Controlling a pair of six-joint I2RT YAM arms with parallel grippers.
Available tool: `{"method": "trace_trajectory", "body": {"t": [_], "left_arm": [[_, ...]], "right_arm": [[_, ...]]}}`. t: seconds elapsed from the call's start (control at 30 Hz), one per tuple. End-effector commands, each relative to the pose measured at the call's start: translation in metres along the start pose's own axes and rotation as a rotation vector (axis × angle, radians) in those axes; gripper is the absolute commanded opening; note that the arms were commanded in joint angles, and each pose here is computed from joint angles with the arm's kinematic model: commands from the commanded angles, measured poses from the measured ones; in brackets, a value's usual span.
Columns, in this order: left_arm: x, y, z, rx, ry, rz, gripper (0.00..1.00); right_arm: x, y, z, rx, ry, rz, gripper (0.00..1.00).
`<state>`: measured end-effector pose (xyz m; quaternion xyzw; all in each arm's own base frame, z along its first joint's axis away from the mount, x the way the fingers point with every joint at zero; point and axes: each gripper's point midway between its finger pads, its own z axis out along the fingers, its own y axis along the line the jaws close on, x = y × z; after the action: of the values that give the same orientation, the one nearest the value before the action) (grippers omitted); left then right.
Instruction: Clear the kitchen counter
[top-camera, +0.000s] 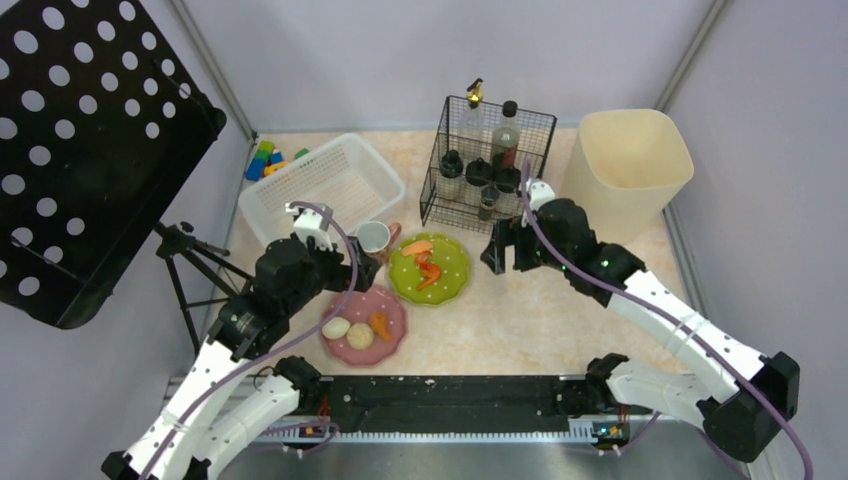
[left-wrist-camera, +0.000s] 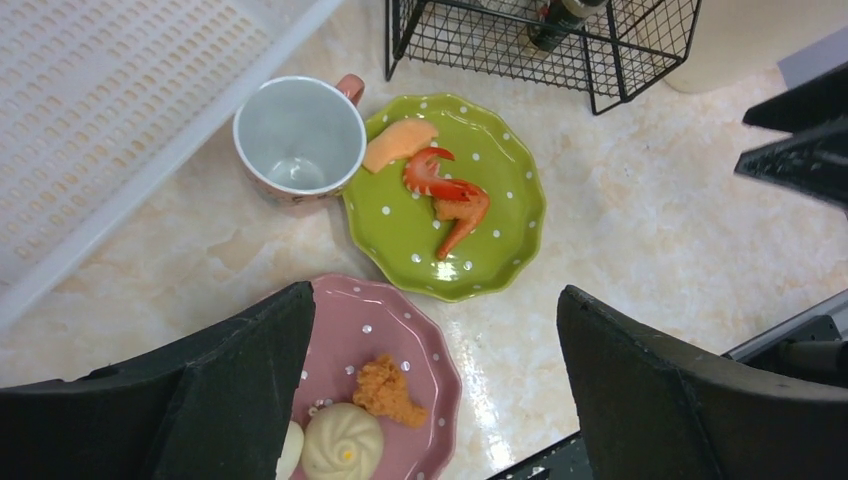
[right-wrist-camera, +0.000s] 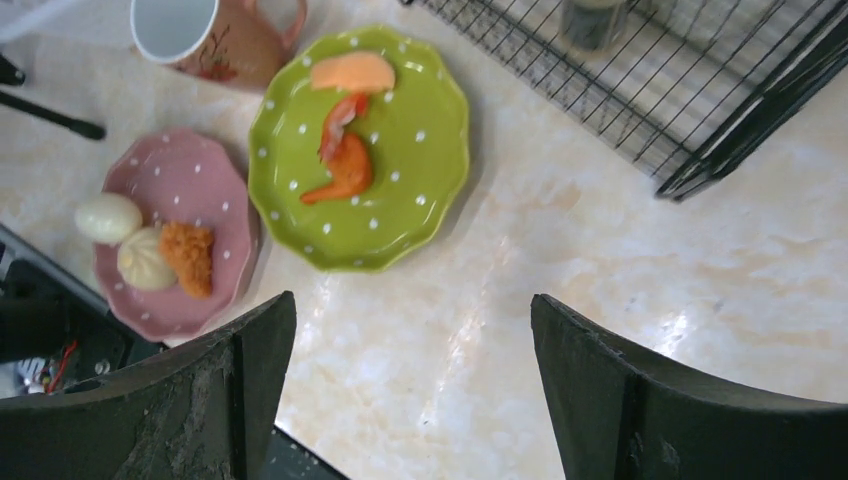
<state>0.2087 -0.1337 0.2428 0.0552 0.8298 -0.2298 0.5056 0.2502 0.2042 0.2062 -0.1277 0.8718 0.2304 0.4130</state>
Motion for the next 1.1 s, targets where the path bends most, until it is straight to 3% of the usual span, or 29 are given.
{"method": "trace_trajectory", "body": {"t": [0.0,0.23,0.67,1.07], "left_arm": [[0.002,-0.009,0.011,0.022,0.024,-0.105,0.97],[0.029,-0.01,0.035,0.017,0.127,-0.167,0.99],[0.049,-0.005,0.042,0.014,0.141,-0.212,0.99],[0.053,-0.005,0.036,0.029,0.137,-0.217,0.98]], "right_arm": [[0.025,0.02,0.008,-0.098,0.016,0.044,0.86],[0.063,0.019,0.036,-0.101,0.011,0.18,0.85],[0.099,0.021,0.087,-0.063,-0.021,0.449,0.76],[0.123,0.021,0.118,-0.042,-0.043,0.594,0.57]]}}
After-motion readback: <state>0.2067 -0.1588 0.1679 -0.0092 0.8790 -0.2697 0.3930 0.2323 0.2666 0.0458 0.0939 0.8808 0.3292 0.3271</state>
